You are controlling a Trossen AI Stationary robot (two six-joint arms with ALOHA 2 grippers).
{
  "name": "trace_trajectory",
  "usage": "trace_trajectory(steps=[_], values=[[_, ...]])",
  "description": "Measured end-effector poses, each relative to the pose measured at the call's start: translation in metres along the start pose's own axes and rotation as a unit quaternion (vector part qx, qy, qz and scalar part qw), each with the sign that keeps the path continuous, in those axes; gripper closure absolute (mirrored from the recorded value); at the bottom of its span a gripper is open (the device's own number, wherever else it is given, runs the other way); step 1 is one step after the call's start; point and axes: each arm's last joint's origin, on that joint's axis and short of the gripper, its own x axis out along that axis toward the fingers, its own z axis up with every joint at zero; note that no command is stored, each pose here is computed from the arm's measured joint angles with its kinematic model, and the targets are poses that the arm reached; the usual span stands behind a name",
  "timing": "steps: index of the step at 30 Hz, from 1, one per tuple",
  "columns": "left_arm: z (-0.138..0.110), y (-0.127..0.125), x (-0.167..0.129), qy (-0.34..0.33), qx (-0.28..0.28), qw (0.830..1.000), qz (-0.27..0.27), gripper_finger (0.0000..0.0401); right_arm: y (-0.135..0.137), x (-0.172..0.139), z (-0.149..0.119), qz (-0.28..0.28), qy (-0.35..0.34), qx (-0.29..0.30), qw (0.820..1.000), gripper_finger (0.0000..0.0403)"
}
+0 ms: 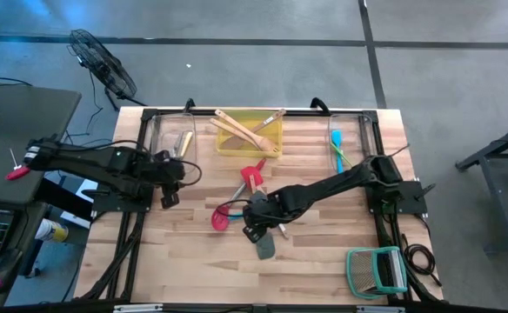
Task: Pick & Place Kitchen Items
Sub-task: Put the gray spatula into the right transparent bin
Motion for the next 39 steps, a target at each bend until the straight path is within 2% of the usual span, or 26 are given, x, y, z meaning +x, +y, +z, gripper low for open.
trace_trajectory(steps=[6, 16, 39], values=[[-0.007, 0.003, 0.001, -0.015, -0.004, 1.000, -0.007, 0.0279, -0.001, 0.009, 0.001, -0.016, -0.017, 0.004, 1.000, 0.0190], [-0.004, 0.000, 0.001, -0.027, -0.008, 0.999, -0.032, 0.0279, -0.006, 0.032, -0.001, -0.056, -0.009, -0.003, 0.998, 0.0190], [0.000, -0.001, 0.001, -0.044, -0.009, 0.998, -0.042, 0.0279, -0.013, 0.071, -0.001, -0.087, 0.000, 0.009, 0.996, 0.0190]])
